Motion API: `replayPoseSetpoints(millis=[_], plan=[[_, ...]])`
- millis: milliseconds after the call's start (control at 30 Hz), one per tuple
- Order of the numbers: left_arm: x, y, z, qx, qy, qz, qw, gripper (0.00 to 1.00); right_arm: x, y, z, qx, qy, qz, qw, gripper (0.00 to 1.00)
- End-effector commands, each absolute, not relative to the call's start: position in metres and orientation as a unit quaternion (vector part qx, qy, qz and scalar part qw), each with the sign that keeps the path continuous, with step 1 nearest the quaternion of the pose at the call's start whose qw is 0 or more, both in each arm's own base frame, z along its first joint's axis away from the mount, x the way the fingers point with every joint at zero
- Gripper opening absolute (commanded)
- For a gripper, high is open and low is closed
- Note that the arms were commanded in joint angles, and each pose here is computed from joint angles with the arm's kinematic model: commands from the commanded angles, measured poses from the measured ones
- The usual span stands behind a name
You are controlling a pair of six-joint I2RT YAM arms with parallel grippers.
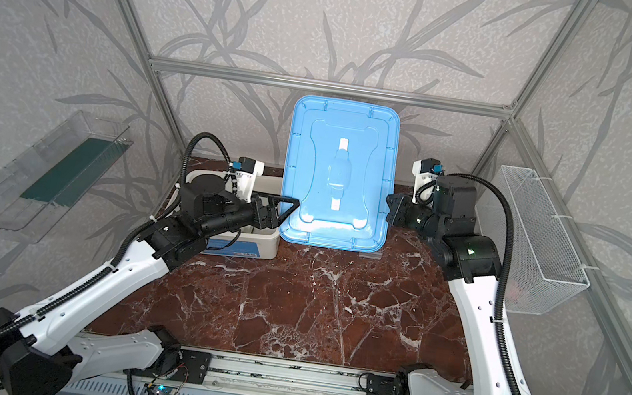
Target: Organize the chemistry lab equipment
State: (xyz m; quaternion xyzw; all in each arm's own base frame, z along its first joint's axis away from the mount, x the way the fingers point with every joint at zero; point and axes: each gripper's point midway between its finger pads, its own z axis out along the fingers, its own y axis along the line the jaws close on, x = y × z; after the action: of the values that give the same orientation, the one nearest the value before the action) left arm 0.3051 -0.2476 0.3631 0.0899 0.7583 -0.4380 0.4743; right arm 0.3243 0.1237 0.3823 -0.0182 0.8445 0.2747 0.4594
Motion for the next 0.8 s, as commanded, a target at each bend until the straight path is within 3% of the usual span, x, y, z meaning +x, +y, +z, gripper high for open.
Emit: replayPoseSetpoints(millis=[0,100,367,567,600,633,667,733,767], plan=[[0.296,-0.257,0.399,0.108,0.711,-0.493,0.491,0.70,0.324,0.138,0.395,-0.026,0.823,0.324,0.466,0.00],[0.289,-0.263,0.404,0.112,0.701,-0.514,0.482,0.64,0.328,0.137,0.390,-0.020,0.824,0.322,0.466,0.00],[0.285,-0.258,0.395,0.110,0.722,-0.493,0.474,0.30,0.342,0.144,0.372,-0.023,0.829,0.326,0.453,0.00],[0.286,-0.253,0.390,0.112,0.736,-0.469,0.476,0.19,0.350,0.155,0.359,-0.031,0.836,0.324,0.442,0.02],[0.287,-0.251,0.388,0.114,0.740,-0.458,0.478,0.16,0.351,0.157,0.358,-0.034,0.837,0.328,0.437,0.10],[0.288,-0.249,0.387,0.117,0.745,-0.447,0.481,0.14,0.353,0.158,0.357,-0.034,0.837,0.330,0.435,0.25],[0.289,-0.246,0.387,0.122,0.753,-0.427,0.486,0.11,0.354,0.159,0.356,-0.034,0.838,0.332,0.433,0.53],[0.288,-0.237,0.388,0.135,0.764,-0.381,0.502,0.06,0.356,0.158,0.359,-0.028,0.840,0.327,0.432,0.77],[0.287,-0.230,0.391,0.141,0.767,-0.355,0.515,0.04,0.356,0.157,0.362,-0.026,0.841,0.325,0.433,1.00]])
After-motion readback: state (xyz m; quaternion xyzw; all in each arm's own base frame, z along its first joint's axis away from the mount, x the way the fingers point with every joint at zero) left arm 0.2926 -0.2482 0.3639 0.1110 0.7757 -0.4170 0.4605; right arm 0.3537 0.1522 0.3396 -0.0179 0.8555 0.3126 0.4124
